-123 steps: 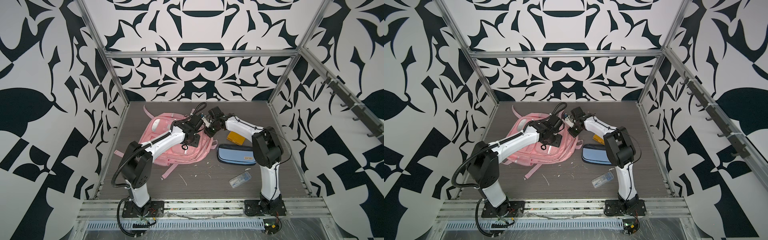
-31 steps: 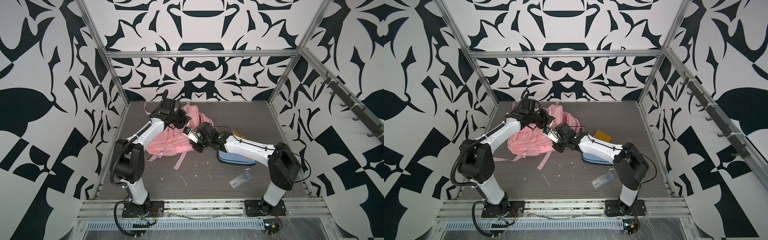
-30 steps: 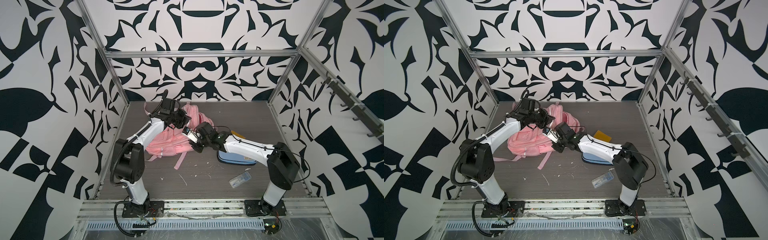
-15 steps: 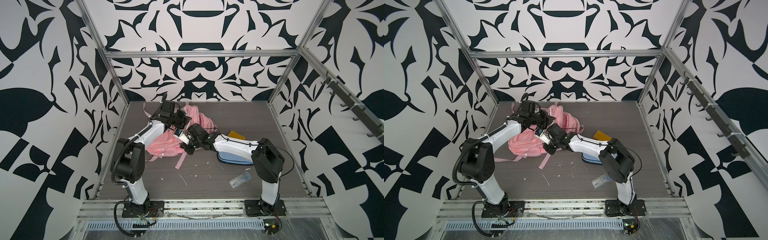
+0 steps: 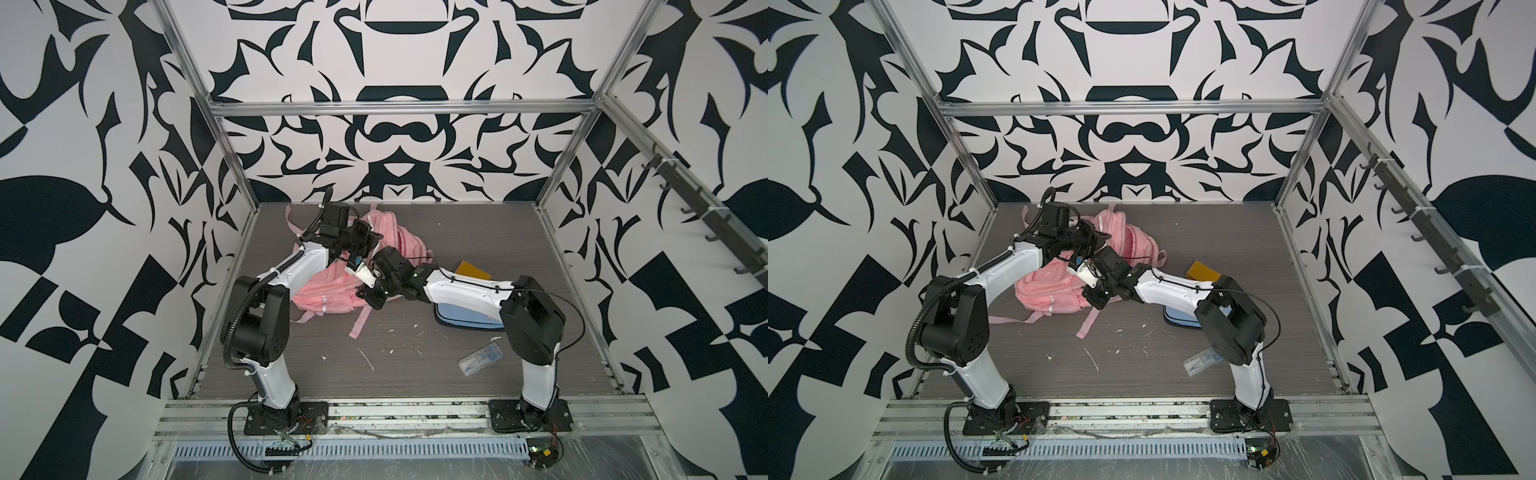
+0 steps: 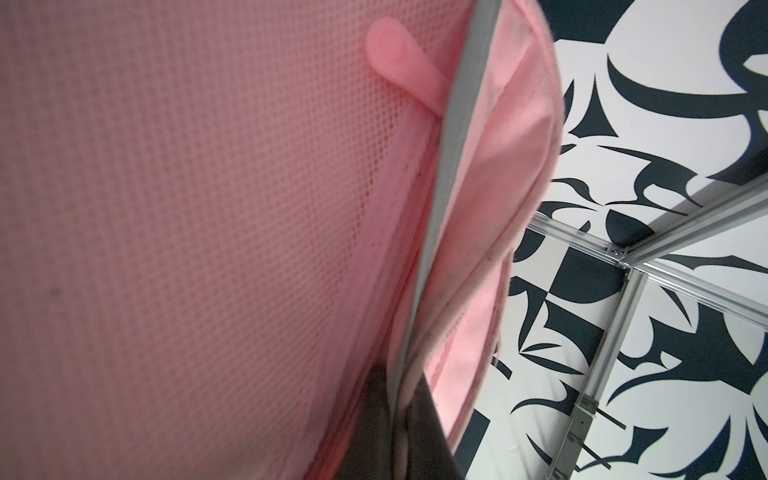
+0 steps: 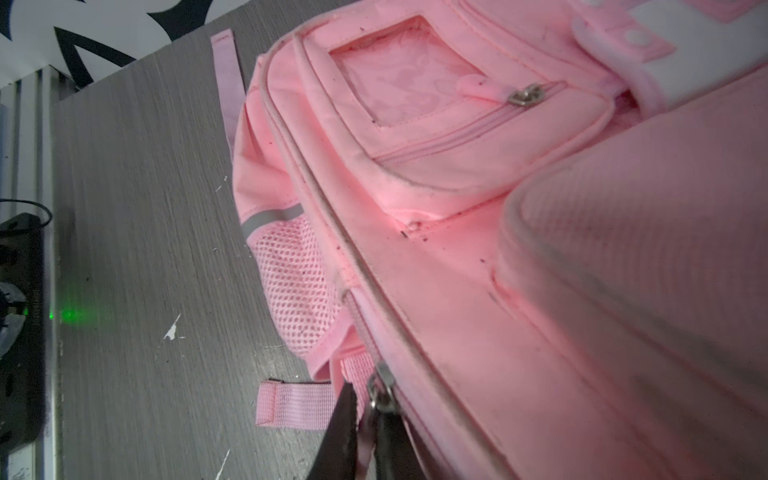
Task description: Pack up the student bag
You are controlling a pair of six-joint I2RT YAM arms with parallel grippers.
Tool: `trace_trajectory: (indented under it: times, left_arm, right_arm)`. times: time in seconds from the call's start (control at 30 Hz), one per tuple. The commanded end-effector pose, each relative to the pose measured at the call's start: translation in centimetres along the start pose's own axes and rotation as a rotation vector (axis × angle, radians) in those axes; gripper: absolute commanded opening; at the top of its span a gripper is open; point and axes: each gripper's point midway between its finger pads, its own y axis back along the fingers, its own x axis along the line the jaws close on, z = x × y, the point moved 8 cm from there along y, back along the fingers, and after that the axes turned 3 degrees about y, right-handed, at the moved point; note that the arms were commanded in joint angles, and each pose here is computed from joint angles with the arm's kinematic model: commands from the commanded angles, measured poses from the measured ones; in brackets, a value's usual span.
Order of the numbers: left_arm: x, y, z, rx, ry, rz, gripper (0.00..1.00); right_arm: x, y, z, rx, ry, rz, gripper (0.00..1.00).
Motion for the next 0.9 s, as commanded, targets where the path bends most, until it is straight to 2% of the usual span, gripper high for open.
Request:
trace_trajectory:
  times: [0.0, 0.1, 0.17, 0.27, 0.4, 0.57, 0.67, 0.87]
  left_arm:
    - [-2.9, 1.7, 0.4, -0.066, -0.076, -0.157, 0.0]
    - [-2.7, 2.2, 0.7, -0.074, -0.099, -0.159, 0.0]
    - [-2.6, 2.4, 0.8, -0.067, -0.121, -0.145, 0.0]
    - [-2.3, 2.8, 0.5, -0.067, -0.161, -0.101, 0.0]
    - [-2.0, 3.4, 0.2, -0.072, -0.22, -0.045, 0.0]
    - [-1.2, 3.2, 0.3, -0.05, -0.279, 0.008, 0.0]
    - [-0.8, 2.8, 0.3, -0.025, -0.309, 0.028, 0.0]
    - [-0.6, 2.5, 0.2, 0.021, -0.377, 0.053, 0.0]
  right_arm:
    - [3.3, 2.2, 4.1, -0.119, 0.043, 0.13, 0.18]
    - [2.5, 3.3, 4.3, -0.134, -0.006, 0.117, 0.26]
    - [1.6, 4.4, 4.2, -0.166, -0.066, 0.115, 0.37]
    - [-0.3, 6.6, 3.8, -0.206, -0.189, 0.102, 0.59]
    - [-2.2, 10.4, 3.0, -0.239, -0.252, -0.005, 0.74]
    - [-5.4, 15.1, 1.0, -0.225, -0.35, -0.18, 0.8]
    - [-8.4, 18.0, -1.5, -0.172, -0.451, -0.304, 0.81]
    - [-14.2, 23.3, -6.7, -0.107, -0.674, -0.466, 0.83]
